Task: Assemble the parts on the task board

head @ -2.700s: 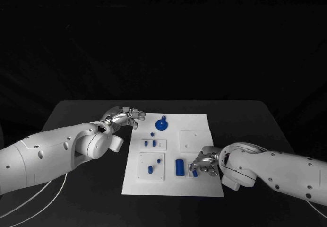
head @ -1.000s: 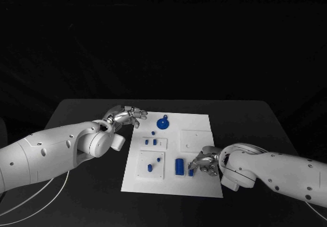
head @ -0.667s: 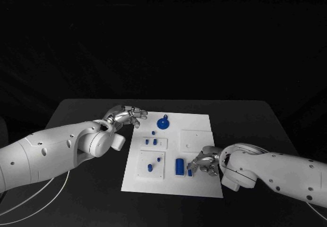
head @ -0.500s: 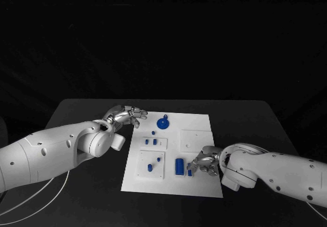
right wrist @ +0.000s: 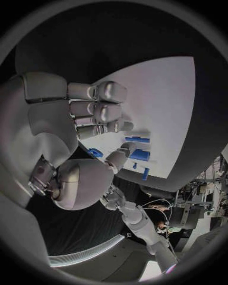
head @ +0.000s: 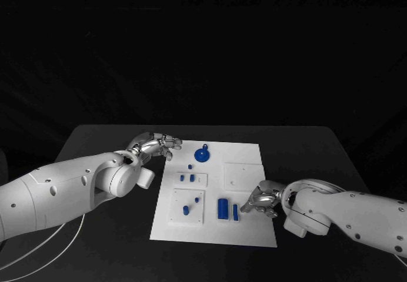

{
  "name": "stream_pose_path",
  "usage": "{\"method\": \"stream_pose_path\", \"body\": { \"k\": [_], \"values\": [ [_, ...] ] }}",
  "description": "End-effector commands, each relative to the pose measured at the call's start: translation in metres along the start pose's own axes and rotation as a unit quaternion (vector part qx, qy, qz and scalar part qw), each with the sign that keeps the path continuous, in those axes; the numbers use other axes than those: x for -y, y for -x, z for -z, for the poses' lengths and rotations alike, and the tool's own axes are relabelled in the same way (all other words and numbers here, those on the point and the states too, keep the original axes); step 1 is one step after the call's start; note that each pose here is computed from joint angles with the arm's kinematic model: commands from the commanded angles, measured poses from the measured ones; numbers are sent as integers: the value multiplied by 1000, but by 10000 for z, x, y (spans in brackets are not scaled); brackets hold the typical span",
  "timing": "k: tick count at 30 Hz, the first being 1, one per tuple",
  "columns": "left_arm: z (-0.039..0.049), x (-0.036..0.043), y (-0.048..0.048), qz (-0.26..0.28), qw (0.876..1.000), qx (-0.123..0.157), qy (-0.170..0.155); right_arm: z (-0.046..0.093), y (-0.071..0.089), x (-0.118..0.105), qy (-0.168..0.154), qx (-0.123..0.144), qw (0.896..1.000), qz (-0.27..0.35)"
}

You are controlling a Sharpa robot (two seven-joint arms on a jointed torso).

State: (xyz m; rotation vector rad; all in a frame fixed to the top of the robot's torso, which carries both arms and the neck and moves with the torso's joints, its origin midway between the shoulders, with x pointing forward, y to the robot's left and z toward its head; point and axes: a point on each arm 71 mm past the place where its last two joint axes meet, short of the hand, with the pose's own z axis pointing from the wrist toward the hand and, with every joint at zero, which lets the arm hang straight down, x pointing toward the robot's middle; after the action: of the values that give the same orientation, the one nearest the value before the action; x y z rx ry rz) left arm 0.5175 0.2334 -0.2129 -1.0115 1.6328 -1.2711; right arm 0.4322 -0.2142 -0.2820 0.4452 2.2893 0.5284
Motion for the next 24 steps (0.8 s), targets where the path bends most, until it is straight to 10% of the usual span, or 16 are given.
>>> {"method": "stream_pose_path", "body": {
  "k": [1,13,24],
  "values": [
    [-16,19,10,6,1000,4,-10,33,130,-43,67,21,997,-23],
    [-77,33,190,7,999,37,-27,-8,1104,-161,181,124,966,-135],
    [-265,157,432,14,996,68,-61,-447,1627,-161,217,198,919,-263]
  ]
}}
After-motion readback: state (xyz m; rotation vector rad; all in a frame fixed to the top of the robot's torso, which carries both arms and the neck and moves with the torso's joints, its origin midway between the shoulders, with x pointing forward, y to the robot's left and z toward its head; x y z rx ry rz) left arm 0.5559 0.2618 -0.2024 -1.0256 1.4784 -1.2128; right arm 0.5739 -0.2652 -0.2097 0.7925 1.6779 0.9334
